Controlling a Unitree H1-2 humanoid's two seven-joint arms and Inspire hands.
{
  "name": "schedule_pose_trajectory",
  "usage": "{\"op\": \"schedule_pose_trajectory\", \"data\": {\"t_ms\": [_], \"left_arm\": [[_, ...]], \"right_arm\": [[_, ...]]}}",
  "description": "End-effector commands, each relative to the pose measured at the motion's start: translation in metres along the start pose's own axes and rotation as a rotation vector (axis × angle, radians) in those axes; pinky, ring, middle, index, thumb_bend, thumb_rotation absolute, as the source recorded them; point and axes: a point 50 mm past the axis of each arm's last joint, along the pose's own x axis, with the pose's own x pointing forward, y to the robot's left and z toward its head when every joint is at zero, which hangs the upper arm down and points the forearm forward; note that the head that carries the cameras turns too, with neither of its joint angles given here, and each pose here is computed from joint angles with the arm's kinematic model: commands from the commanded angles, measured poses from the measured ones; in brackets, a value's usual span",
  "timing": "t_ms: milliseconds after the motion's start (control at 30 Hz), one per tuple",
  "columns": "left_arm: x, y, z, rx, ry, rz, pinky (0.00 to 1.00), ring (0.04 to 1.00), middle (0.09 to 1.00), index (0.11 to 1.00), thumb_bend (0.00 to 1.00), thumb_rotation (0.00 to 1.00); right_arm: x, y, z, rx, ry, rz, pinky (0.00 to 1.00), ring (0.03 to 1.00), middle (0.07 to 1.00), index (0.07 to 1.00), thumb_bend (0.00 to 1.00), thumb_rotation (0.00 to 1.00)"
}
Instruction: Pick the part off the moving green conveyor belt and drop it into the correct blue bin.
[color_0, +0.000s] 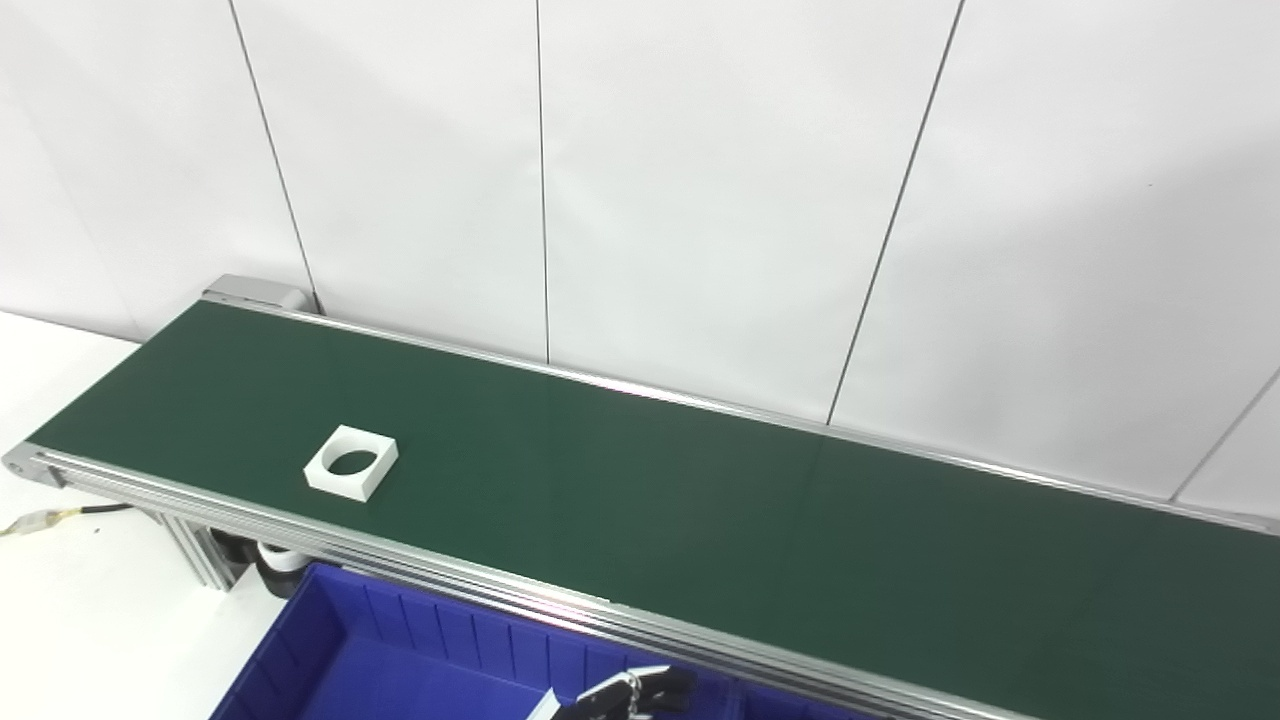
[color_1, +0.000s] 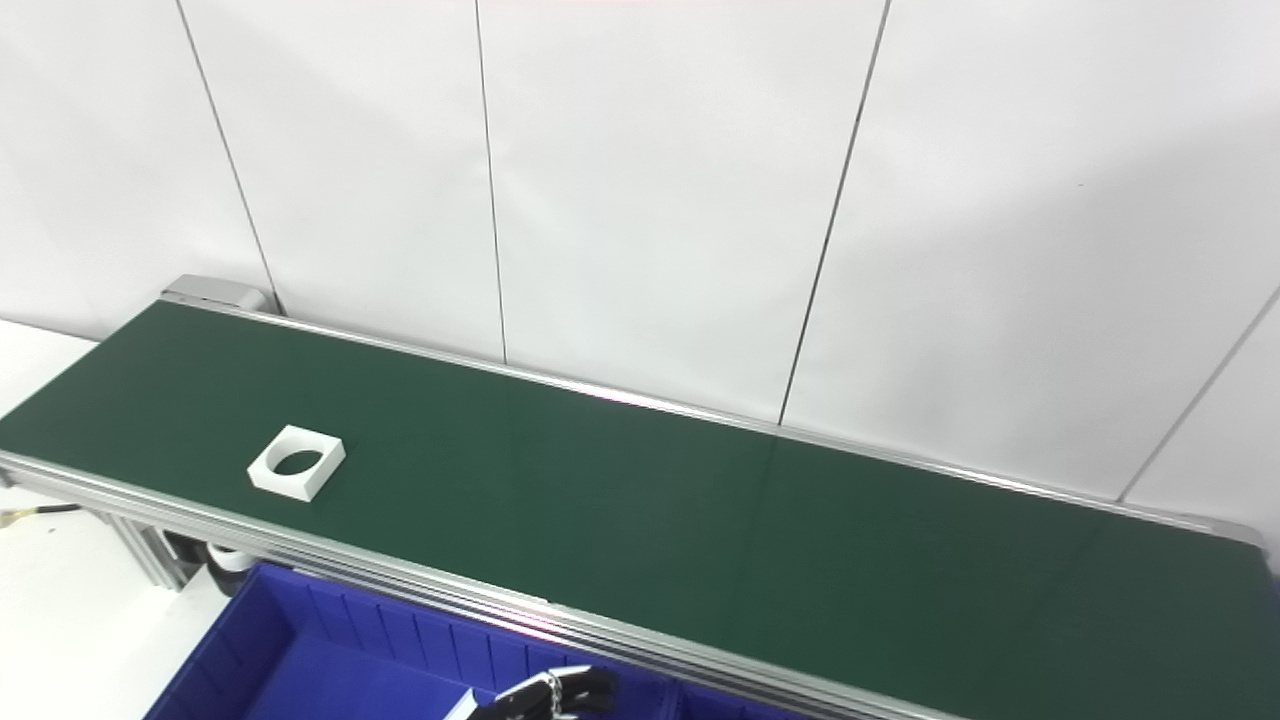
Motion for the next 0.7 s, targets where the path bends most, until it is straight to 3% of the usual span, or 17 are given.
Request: {"op": "schedule_pose_trajectory", "data": {"t_ms": [0,333,667], "left_arm": [[0.012,0.004,0.018,0.037,-0.105,0.006,0.68,0.779,0.815,0.793,0.97,0.2],[0.031,0.017,0.052,0.057,-0.184,0.045,0.7,0.785,0.808,0.793,1.0,0.2],[0.048,0.026,0.085,0.12,-0.238,0.125,0.7,0.81,0.839,0.822,1.0,0.26]], "right_arm": [[0.006,-0.001,0.009,0.004,-0.078,-0.015,0.86,0.894,0.912,0.957,1.0,0.2],[0.007,-0.002,0.009,-0.001,-0.081,-0.02,0.85,0.887,0.904,0.949,1.0,0.2],[0.008,-0.003,0.01,0.002,-0.09,-0.021,0.84,0.88,0.897,0.936,1.0,0.19]]}}
